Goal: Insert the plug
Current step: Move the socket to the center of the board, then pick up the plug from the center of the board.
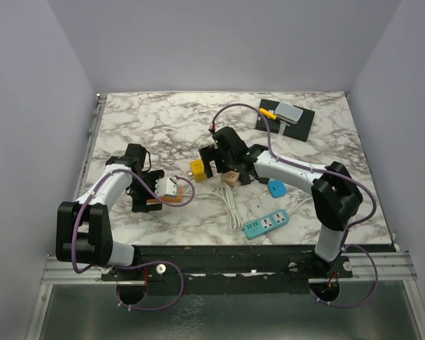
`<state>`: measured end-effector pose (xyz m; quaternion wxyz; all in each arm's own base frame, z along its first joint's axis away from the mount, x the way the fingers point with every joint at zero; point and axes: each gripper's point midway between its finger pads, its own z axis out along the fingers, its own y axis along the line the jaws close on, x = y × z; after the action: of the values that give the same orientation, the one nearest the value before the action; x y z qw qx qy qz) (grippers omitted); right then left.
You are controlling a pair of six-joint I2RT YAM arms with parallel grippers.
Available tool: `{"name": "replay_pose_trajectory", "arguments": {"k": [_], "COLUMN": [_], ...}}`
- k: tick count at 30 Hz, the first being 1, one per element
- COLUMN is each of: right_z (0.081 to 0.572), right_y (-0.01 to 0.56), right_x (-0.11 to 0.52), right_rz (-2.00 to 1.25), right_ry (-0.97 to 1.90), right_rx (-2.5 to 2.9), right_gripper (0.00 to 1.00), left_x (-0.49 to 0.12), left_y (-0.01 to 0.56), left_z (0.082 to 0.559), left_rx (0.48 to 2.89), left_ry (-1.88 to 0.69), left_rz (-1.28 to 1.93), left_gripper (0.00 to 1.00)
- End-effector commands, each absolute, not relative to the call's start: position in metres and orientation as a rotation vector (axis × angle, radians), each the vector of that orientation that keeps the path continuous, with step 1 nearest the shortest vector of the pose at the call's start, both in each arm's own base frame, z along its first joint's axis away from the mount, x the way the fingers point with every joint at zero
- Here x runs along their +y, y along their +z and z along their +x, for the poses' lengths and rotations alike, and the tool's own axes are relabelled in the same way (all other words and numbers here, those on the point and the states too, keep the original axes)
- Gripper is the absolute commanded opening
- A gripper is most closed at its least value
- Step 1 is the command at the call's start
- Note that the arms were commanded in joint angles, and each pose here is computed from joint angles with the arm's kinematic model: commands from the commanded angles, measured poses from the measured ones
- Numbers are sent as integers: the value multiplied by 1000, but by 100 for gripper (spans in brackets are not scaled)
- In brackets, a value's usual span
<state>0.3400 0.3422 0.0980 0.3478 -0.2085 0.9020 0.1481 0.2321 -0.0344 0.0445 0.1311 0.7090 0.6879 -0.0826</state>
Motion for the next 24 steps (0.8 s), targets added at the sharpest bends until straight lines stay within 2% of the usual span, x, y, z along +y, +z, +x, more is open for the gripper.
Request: {"name": "replay_pose_trajectory", "arguments": {"k": [1, 4, 15, 20, 24], "right_z": [344, 341, 336, 336, 336], "right_y": [101, 98, 62, 55, 52], "right_x": [307, 293, 284, 290, 293], "right_rz": [-500, -515, -565, -596, -610], "right_ry": [287, 232, 170, 192, 212], "right_rx": [2336, 2334, 2375, 2379, 2379], "right_gripper": [99, 100, 97, 84, 63], "left_x": [-60, -63, -81, -96, -113], "left_y": [50, 66, 127, 152, 169], "left_z": [203, 210, 232, 250, 258], "left_rx": [2072, 2084, 2038, 2029, 1973], "left_ry": [-519, -521, -506, -551, -613], "left_rz": [1954, 1922, 1763, 1639, 1541], "left_gripper": [94, 99, 99, 99, 99]}}
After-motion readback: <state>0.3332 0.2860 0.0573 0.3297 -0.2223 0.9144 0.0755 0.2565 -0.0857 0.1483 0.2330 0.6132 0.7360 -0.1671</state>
